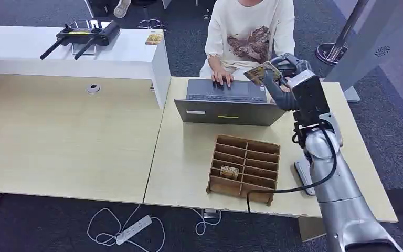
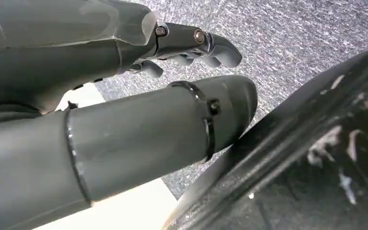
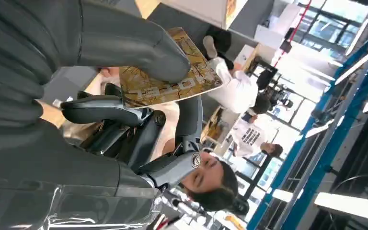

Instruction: Pass the card to the sensor for recognition and then transmit it.

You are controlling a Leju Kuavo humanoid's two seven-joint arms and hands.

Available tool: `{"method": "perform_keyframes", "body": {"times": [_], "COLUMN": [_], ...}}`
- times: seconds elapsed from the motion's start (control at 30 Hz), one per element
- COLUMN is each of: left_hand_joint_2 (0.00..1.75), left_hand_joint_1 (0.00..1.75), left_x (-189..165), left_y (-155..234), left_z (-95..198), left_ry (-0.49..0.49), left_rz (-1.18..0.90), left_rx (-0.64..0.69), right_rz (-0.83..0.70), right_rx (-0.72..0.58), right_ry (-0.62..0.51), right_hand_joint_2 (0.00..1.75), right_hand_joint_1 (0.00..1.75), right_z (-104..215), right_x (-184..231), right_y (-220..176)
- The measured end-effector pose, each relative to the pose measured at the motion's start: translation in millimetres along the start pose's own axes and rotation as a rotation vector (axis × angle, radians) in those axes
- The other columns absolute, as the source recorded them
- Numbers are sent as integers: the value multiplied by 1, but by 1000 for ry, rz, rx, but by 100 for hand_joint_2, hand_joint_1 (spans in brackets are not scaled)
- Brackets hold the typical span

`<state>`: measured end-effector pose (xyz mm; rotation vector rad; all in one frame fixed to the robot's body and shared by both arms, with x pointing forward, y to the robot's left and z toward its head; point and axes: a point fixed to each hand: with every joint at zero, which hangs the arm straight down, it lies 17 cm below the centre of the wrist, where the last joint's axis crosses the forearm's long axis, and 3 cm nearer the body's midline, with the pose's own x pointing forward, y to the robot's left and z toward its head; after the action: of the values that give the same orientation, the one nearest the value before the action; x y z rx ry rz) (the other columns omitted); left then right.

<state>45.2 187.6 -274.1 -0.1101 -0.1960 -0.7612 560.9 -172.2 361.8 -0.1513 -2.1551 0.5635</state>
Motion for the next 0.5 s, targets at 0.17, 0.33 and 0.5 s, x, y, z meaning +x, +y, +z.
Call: {"method": "perform_keyframes", "body": {"times": [0.17, 0.33, 0.5], "left_hand_joint_2": [0, 0, 0], "left_hand_joint_1": [0, 0, 0], "left_x": [-1, -1, -1], "left_y": [1, 1, 1], "left_z": [0, 0, 0], "left_ry": [2, 4, 9], "left_rz": [-7, -12, -14], "left_rx": [0, 1, 1], "right_rz": [123, 292, 415], "right_rx": [-22, -62, -60], "right_ry": [32, 56, 81], "right_hand_joint_2": [175, 175, 175], "right_hand_joint_1": [175, 175, 175], "right_z": [-20, -45, -61], "right_x": [-7, -10, -12], "right_y": [-14, -32, -37]}}
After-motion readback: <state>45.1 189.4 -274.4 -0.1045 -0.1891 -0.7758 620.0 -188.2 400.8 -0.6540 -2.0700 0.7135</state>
